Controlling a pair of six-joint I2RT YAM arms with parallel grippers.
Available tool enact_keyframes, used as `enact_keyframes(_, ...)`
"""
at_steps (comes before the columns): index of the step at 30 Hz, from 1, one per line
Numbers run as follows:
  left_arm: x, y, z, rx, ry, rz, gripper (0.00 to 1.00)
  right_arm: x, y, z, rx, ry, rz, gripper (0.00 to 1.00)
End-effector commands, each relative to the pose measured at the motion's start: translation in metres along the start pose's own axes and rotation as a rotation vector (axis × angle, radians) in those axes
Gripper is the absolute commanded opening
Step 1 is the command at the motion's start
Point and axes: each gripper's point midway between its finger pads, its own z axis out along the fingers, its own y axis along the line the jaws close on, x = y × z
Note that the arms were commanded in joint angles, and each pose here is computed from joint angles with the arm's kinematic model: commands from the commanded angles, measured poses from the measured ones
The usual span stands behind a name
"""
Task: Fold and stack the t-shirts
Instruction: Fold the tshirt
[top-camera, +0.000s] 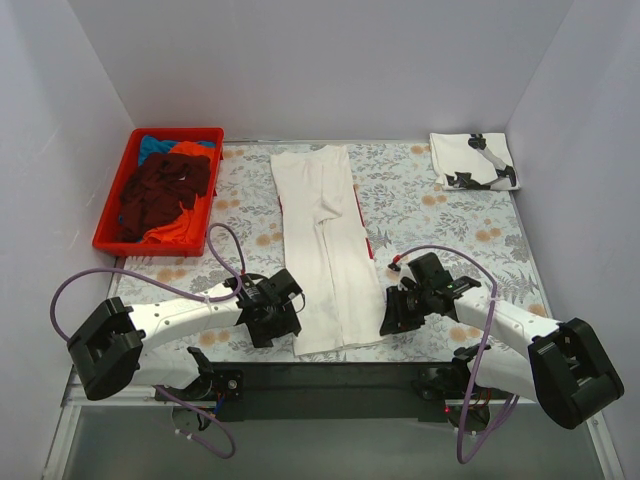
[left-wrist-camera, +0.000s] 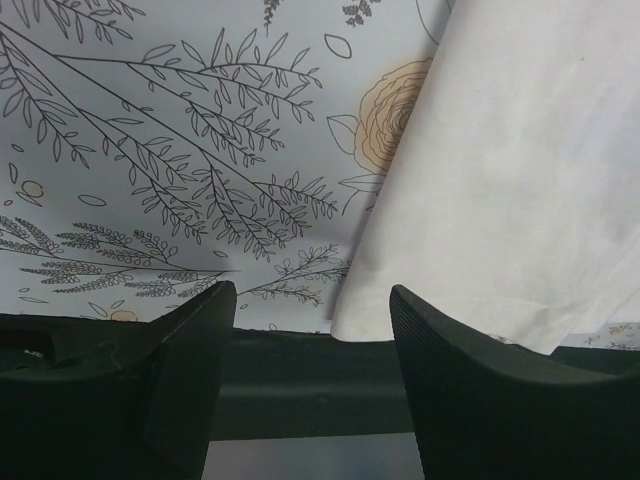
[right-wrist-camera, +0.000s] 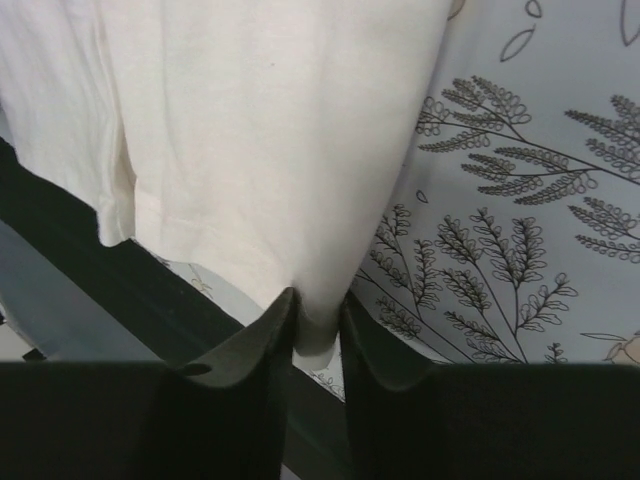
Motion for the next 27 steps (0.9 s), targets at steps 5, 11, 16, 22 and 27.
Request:
enact_keyframes(5,0.01,-0.006,-0.005,0.048,0.044,-0.011,0.62,0.029,-0.018,0.001,0.066,0.089,0.037,0.01)
enact_keyframes(11,0.014,-0.009,-0.004,0.064,0.069,-0.006,0.62,0.028,-0.014,0.001,0.037,0.079,0.023,0.01)
enact_keyframes(16,0.021,-0.012,0.001,0.065,0.106,0.007,0.58,0.028,-0.011,0.002,0.02,0.084,0.022,0.01)
enact_keyframes(22,0.027,-0.009,0.009,0.038,0.139,0.021,0.4,0.028,-0.009,0.004,0.003,0.088,0.024,0.01)
enact_keyframes(27,0.033,-0.009,0.012,0.024,0.17,0.037,0.39,0.027,-0.007,0.003,-0.006,0.081,0.022,0.01)
